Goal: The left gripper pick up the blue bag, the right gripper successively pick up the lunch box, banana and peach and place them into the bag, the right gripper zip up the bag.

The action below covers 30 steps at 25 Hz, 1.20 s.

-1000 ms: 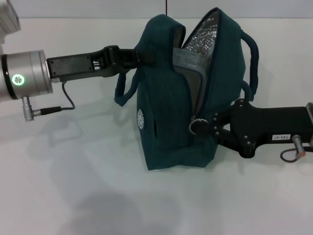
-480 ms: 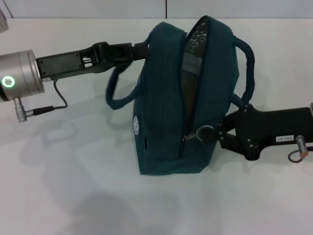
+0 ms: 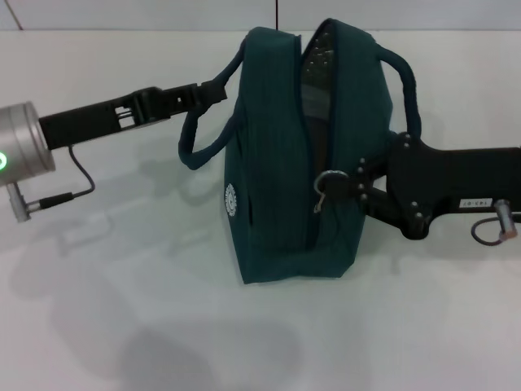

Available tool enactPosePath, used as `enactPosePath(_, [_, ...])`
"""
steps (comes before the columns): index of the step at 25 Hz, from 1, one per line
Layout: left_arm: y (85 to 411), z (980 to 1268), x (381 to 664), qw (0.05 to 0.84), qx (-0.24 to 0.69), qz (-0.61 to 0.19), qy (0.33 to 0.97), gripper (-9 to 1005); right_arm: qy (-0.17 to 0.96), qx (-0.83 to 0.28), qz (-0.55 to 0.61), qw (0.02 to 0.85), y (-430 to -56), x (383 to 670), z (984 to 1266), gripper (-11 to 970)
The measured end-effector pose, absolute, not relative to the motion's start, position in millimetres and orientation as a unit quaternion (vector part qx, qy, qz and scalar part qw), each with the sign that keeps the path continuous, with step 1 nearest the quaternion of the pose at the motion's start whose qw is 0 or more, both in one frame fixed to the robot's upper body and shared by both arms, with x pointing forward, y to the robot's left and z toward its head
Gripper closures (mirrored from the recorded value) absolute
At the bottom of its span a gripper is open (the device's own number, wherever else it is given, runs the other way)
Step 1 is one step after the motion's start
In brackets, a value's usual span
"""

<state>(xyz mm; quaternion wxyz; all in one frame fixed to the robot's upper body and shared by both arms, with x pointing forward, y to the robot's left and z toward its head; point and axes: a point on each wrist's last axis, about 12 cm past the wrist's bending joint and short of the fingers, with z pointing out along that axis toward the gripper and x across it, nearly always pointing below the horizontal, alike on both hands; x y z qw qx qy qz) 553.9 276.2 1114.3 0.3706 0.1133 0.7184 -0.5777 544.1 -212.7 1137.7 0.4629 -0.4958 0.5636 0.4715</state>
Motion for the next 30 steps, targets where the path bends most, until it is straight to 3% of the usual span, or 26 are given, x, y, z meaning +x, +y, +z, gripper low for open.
enactPosePath(4, [279.2,1103.8,542.1,0.404,0.136,-0.558,0.711,758,0.549,-0.494,0.477,0.476,-207.1,547.9,1143.0,952])
enactPosePath(15, [257.8,1063.4,500.4,0.424,0.164,-0.572,0.682,332,0.534,-0.464,0.487,0.512,-194.8,562.5,1144.3,952])
enactPosePath(20, [267.9,1057.8,491.1,0.460,0.150,-0.553,0.678,242,0.517,-0.455,0.491,0.534,-194.8,563.5,1149.7,952])
enactPosePath(24, [279.2,1062.3,492.1,0.512,0.124,-0.537,0.660,242,0.509,-0.455,0.504,0.529,-196.3,558.8,1148.9,952])
enactPosePath(30, [270.9,1069.4,511.8,0.511,0.143,-0.527,0.664,243,0.511,-0.448,0.515,0.522,-198.4,553.9,1142.6,952])
